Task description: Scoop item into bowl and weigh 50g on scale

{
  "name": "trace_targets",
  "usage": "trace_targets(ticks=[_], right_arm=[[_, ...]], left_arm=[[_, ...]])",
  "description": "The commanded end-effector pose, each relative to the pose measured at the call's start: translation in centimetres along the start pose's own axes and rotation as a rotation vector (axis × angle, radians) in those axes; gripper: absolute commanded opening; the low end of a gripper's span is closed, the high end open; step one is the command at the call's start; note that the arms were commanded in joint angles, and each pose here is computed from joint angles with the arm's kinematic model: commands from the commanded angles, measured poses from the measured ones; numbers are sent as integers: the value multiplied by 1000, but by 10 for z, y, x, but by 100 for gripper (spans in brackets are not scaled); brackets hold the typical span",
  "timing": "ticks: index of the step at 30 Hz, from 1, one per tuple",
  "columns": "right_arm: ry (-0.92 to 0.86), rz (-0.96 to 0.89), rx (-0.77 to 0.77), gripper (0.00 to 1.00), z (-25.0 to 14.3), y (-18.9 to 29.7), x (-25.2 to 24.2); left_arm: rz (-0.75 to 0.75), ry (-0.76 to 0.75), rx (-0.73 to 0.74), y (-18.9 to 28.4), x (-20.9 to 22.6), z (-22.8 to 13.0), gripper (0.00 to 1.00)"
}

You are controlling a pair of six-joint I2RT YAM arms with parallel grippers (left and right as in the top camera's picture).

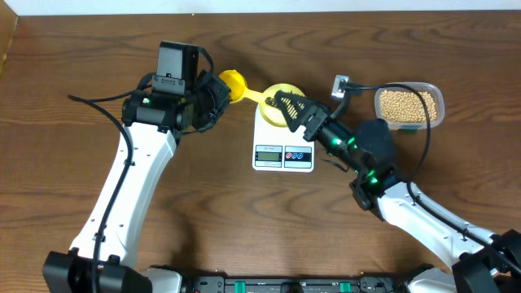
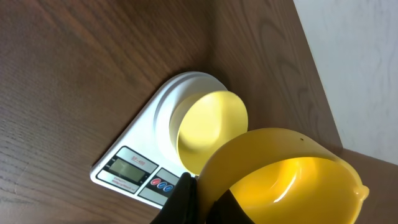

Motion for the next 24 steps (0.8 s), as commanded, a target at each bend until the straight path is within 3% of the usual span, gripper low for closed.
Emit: trace_targets(ticks=[1, 5, 13, 17, 22, 24], right_arm=[[37, 7, -25, 90, 3, -5, 8], [38, 7, -27, 89, 3, -5, 8], [70, -4, -60, 74, 3, -6, 11], [88, 8, -73, 72, 4, -7, 15], [108, 8, -81, 63, 5, -7, 16], [108, 8, -81, 55, 5, -7, 16]], left_arm=[[-12, -1, -6, 1, -3, -2, 8], [-17, -3, -3, 1, -5, -4, 8], [-31, -26, 13, -2, -11, -15, 8], [-39, -40, 20, -3, -14, -21, 8], [-39, -41, 21, -3, -14, -21, 8], [-39, -41, 21, -3, -14, -21, 8]])
Point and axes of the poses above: each gripper's point midway between its finger pads, its own y axis back along the fingers, its own x axis along the line the jaws close on, z = x × y, the point moved 2 cm from there along y, back along the fingers, and after that the axes turned 6 degrees about y, right-handed, at the moved point
